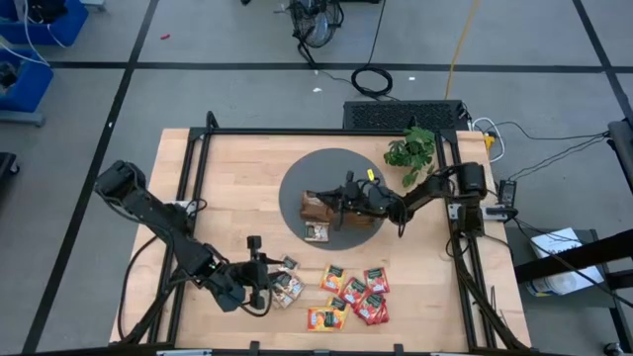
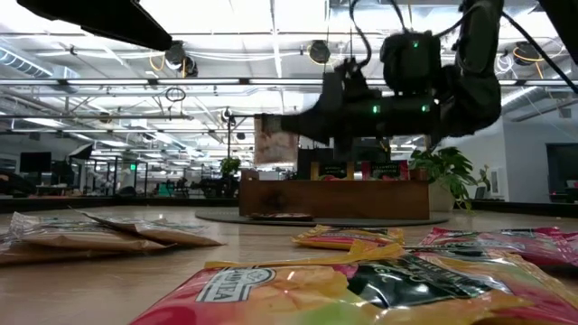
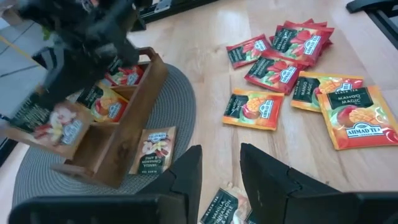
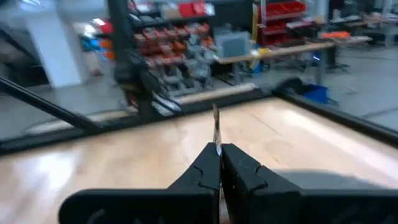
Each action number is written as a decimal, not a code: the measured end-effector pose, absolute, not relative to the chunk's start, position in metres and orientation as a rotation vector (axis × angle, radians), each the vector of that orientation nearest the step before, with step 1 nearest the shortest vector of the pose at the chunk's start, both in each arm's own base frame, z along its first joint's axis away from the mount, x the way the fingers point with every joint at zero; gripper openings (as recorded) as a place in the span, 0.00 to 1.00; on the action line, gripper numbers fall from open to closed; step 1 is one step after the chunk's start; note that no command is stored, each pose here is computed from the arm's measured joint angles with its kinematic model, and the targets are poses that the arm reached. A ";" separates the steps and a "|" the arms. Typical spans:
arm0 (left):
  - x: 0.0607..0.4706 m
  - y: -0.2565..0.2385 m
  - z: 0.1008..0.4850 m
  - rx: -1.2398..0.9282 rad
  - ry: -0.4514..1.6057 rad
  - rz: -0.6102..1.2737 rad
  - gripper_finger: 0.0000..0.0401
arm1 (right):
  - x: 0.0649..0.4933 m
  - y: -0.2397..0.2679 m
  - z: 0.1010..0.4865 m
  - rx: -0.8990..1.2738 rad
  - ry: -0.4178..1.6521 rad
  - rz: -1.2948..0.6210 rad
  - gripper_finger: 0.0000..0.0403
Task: Pick & Place Tea
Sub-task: Put the brown tea packet into the left section of the wooden organizer, then adjust the wooden organizer to align the position
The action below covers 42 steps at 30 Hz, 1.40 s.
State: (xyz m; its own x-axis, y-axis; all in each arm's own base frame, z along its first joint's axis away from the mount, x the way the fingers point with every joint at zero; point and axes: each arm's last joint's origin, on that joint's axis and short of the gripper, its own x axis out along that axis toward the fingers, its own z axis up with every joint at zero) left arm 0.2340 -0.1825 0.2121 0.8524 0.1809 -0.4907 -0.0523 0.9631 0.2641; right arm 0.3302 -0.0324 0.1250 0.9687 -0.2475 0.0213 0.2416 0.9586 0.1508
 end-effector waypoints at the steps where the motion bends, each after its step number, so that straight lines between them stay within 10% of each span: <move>1: 0.234 -0.183 0.212 0.246 0.537 0.124 0.29 | 0.330 -0.033 0.122 0.148 -0.033 -0.263 0.00; 23: 0.234 -0.182 0.212 0.241 0.540 0.126 0.29 | 0.331 -0.033 0.101 0.146 0.067 -0.277 0.01; 42: 0.234 -0.182 0.212 0.241 0.540 0.126 0.29 | 0.329 -0.029 0.132 0.054 0.010 -0.280 0.33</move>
